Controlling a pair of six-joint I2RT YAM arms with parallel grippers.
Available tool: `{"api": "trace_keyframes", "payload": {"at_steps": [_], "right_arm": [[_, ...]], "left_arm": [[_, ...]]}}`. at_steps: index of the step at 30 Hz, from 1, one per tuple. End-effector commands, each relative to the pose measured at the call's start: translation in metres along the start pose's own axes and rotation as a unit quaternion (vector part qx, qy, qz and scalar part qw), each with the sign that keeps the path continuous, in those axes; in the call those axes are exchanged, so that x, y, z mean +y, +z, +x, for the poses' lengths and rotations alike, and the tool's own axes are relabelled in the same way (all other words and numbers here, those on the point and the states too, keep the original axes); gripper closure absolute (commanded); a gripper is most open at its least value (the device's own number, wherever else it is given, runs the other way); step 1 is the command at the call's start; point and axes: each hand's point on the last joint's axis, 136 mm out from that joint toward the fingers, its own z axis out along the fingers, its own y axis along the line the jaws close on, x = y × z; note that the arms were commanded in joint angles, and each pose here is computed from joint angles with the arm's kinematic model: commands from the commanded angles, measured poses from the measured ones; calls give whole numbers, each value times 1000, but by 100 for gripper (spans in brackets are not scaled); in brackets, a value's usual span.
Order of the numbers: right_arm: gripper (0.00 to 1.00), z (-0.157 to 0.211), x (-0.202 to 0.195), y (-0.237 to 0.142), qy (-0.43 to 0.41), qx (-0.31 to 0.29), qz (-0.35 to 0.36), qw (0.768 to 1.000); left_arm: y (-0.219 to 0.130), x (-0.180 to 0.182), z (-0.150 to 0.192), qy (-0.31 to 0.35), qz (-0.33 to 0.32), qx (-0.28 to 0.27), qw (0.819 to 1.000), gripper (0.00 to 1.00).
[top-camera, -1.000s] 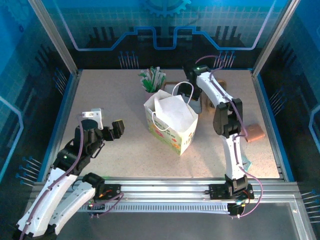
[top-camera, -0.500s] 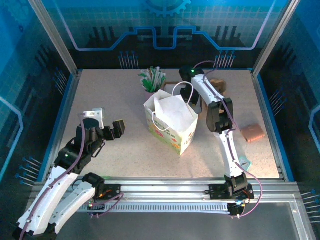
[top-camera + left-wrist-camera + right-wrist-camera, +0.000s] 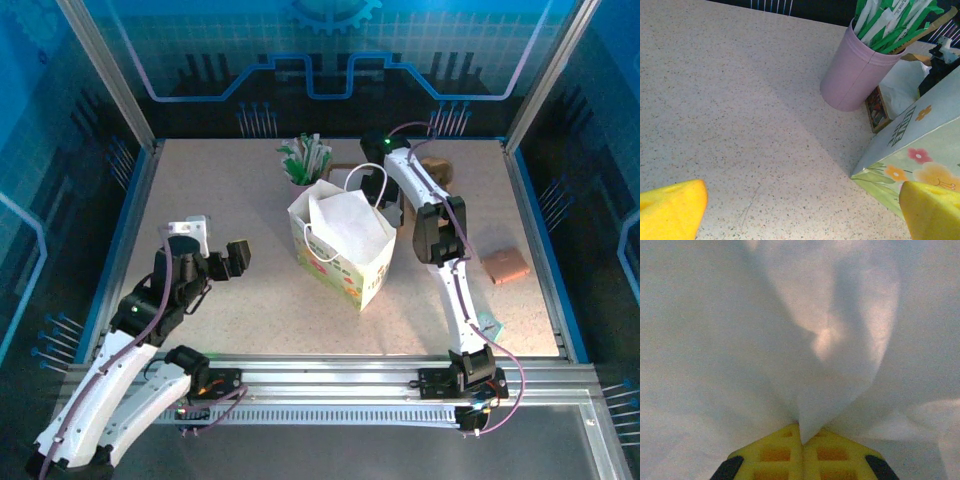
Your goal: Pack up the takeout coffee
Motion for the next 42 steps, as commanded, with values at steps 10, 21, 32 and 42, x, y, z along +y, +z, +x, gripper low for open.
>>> {"api": "trace_keyframes", "payload": {"at_steps": [10,21,32,42], "right_arm": [[100,-14,-9,-119,18,-88,-81,993],[100,-13,-25,-185,32,-131,-125,983],[100,-10,-69,-268,83,-228,-163,956],[100,36,-84,-353,81,-315,-224,919]], "left_arm": [[-4,-4,-8,10,6,-7,1000,1],[-5,-4,-8,10,7,-6,1000,1],[-7,-6,-11,8,14,-12,1000,1],[-13,-6,-13,5,20,-21,1000,1]]}}
